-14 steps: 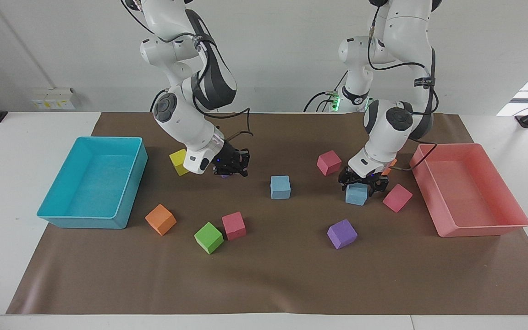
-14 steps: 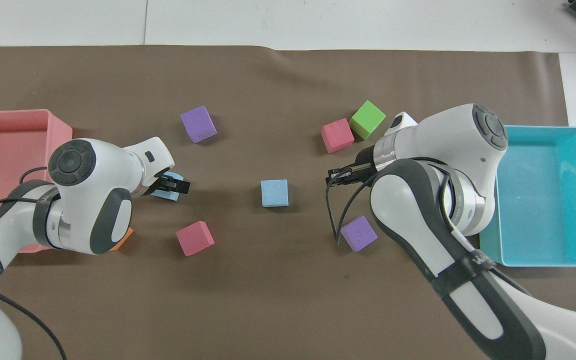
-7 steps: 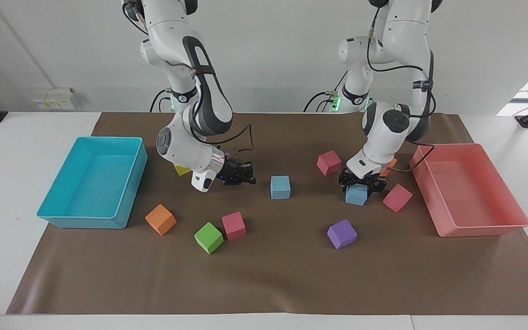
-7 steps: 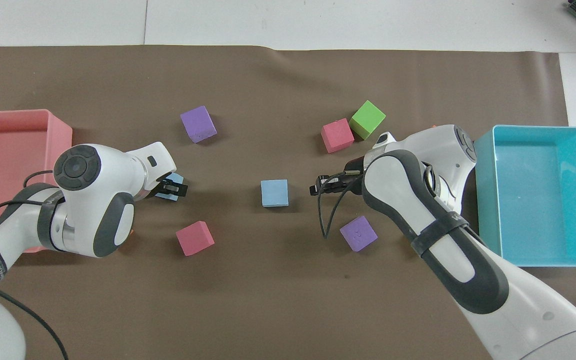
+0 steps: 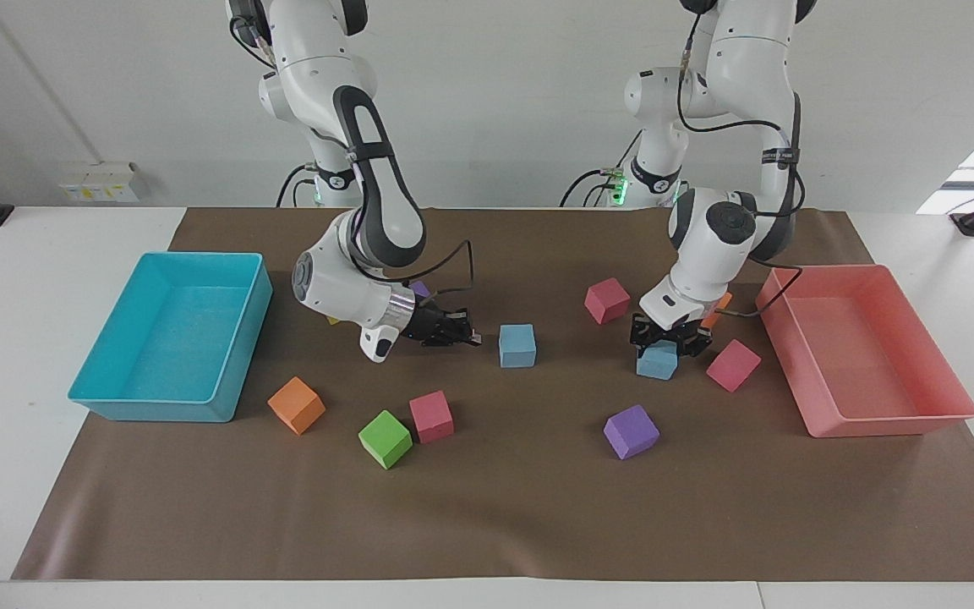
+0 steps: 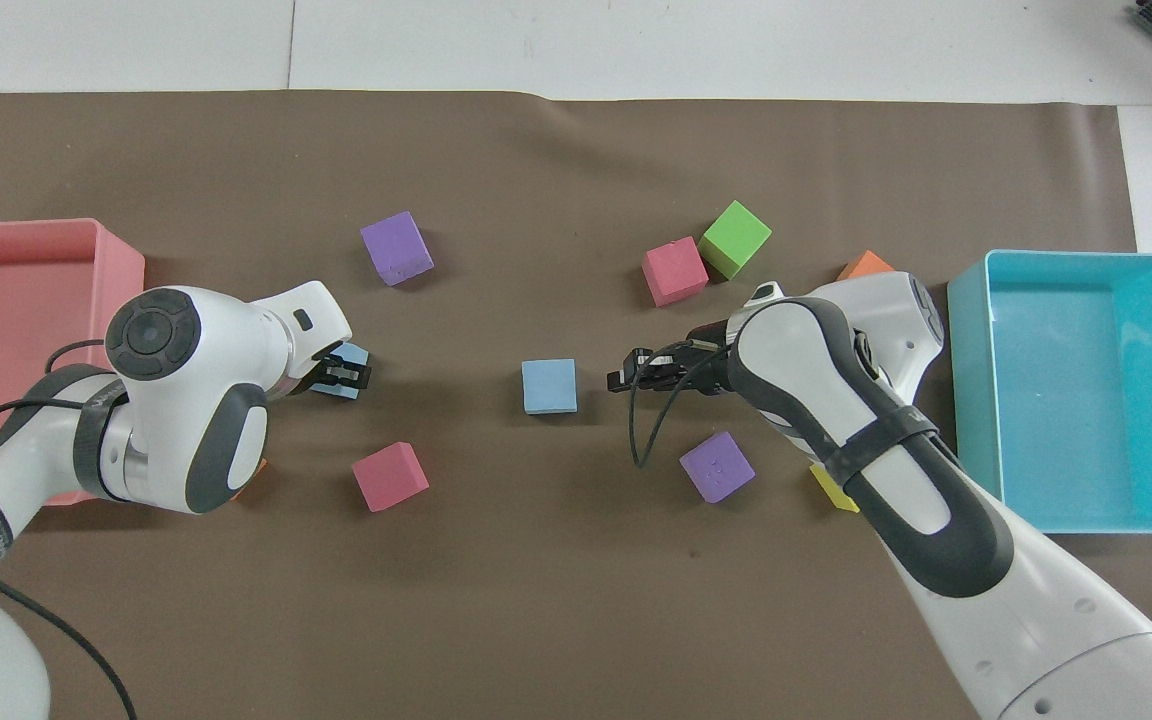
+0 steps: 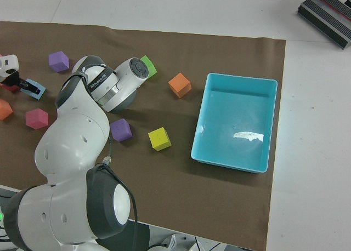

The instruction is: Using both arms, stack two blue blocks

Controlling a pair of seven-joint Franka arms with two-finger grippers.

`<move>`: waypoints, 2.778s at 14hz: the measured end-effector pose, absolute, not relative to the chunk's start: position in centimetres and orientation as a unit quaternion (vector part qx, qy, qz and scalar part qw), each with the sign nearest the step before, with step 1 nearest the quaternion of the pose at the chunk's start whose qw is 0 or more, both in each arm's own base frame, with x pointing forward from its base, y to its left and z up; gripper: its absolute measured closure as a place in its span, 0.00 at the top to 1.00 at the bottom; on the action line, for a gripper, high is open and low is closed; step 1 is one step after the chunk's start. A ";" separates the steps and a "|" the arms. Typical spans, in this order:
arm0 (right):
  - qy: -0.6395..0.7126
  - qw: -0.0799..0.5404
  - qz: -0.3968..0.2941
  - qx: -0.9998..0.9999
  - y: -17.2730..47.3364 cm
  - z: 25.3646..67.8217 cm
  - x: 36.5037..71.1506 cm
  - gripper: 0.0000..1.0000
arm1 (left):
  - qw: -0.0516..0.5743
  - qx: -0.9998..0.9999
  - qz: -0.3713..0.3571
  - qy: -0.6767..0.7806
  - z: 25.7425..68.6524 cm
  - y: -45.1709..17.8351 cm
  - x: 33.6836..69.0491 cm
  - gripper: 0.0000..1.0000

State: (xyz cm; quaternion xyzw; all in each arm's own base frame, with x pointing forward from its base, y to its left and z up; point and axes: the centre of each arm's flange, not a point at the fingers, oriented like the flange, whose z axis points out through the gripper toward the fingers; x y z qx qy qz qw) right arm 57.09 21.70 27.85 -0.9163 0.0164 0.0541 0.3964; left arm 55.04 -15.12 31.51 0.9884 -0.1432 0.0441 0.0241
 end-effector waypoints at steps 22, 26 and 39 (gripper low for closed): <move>0.046 0.411 0.050 -0.909 21.2 26.4 56.9 0.01 | 0.048 0.998 0.029 0.014 42.3 -39.3 48.2 0.58; 0.044 0.409 0.052 -0.910 21.2 25.7 56.9 0.01 | 0.052 0.998 0.042 0.020 42.3 -41.3 50.3 0.58; 0.041 0.409 0.052 -0.910 21.4 25.7 56.8 0.01 | 0.021 0.999 0.031 0.003 38.2 -42.7 50.3 0.58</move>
